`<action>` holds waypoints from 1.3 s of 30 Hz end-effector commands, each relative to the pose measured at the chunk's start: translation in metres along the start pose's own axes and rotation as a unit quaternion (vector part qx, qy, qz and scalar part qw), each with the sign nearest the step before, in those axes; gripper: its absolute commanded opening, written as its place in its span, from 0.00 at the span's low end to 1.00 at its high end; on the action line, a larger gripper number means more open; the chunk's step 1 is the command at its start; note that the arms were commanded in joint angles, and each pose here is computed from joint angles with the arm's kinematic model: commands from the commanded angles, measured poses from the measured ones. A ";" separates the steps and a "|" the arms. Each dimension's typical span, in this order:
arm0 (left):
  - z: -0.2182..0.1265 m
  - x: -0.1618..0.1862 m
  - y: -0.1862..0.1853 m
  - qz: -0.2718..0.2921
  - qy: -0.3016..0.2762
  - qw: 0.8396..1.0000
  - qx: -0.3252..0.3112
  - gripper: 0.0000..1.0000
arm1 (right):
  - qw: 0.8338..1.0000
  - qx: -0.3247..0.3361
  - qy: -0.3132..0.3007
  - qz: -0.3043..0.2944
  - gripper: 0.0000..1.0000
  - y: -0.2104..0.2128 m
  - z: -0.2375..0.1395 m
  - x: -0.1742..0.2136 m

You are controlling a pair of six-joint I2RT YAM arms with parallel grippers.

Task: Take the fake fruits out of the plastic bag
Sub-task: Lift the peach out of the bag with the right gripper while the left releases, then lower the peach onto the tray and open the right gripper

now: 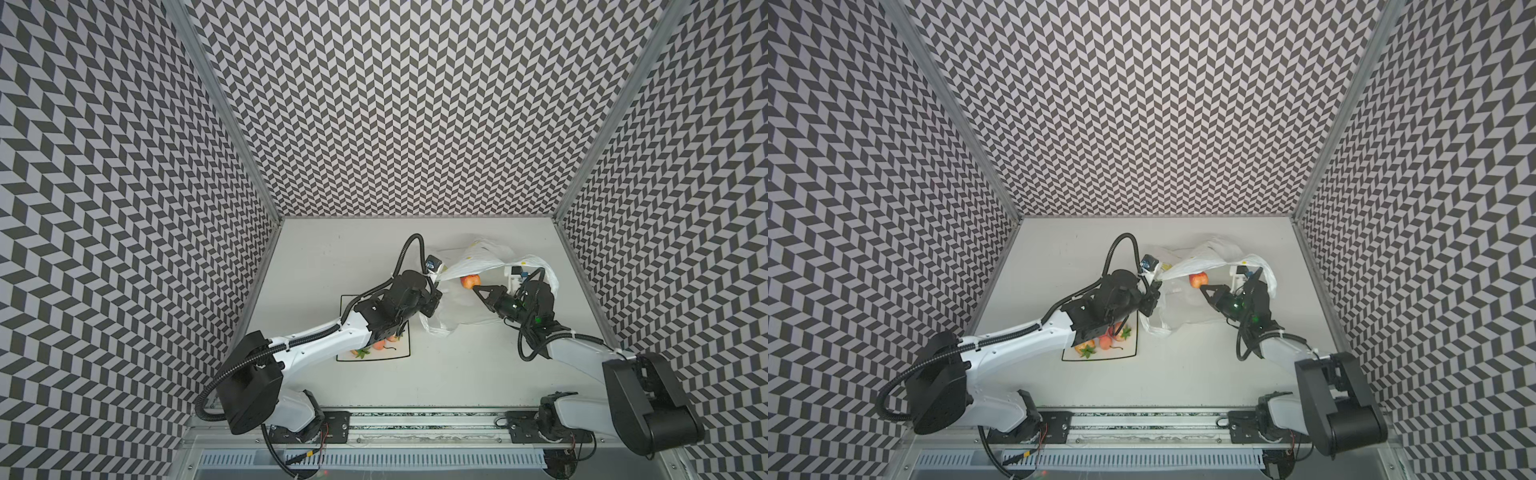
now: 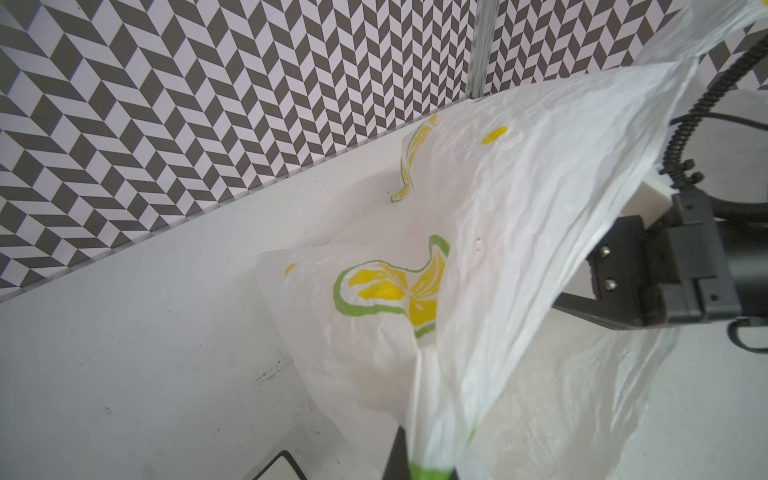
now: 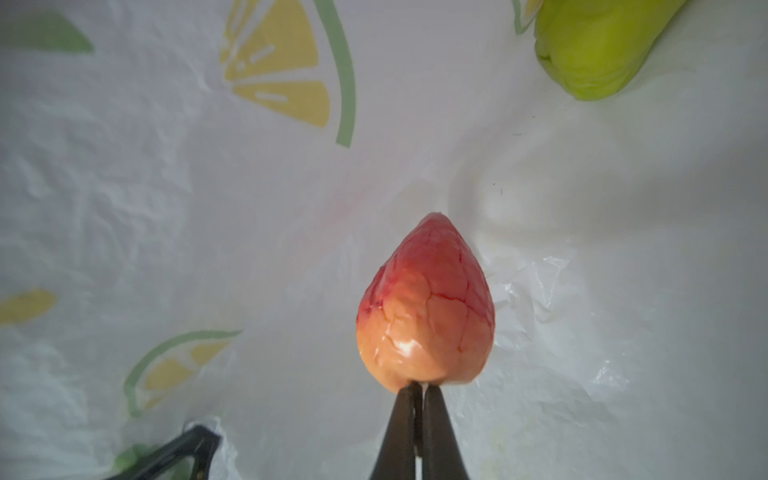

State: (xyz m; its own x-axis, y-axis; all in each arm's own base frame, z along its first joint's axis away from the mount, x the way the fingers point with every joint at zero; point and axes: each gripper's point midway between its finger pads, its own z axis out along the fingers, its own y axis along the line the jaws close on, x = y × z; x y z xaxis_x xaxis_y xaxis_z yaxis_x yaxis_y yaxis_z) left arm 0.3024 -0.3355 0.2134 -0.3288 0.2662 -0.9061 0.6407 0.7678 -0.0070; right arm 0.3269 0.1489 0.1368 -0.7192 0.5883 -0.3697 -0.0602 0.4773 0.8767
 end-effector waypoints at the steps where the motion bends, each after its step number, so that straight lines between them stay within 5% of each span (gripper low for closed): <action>1: 0.003 -0.022 -0.003 0.001 -0.026 1.000 0.008 0.00 | 1.000 0.006 0.017 -0.021 0.00 0.000 -0.009 0.011; 12: 0.026 -0.031 0.005 -0.004 -0.029 1.000 0.002 0.00 | 0.987 -0.028 0.085 -0.134 0.00 0.034 -0.009 0.043; 25: 0.046 -0.025 0.023 0.003 -0.019 1.000 -0.010 0.02 | 0.984 -0.051 0.035 -0.170 0.00 0.060 -0.052 0.045; 35: 0.007 -0.048 0.019 0.006 -0.069 0.998 0.008 0.67 | 0.972 -0.112 0.057 -0.199 0.00 0.108 -0.084 0.055; 39: -0.036 -0.066 0.021 0.022 -0.120 0.992 0.016 0.77 | 0.956 -0.150 0.066 -0.242 0.00 0.131 -0.096 0.059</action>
State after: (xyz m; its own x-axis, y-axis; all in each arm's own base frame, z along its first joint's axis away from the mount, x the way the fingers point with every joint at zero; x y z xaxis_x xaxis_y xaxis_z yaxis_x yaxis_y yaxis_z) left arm 0.3253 -0.3237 0.2450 -0.2425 0.2144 -0.9462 0.6512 0.7589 0.0050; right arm 0.2223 0.1758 0.2301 -0.6927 0.3034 -0.6543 -0.4675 0.5020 0.7276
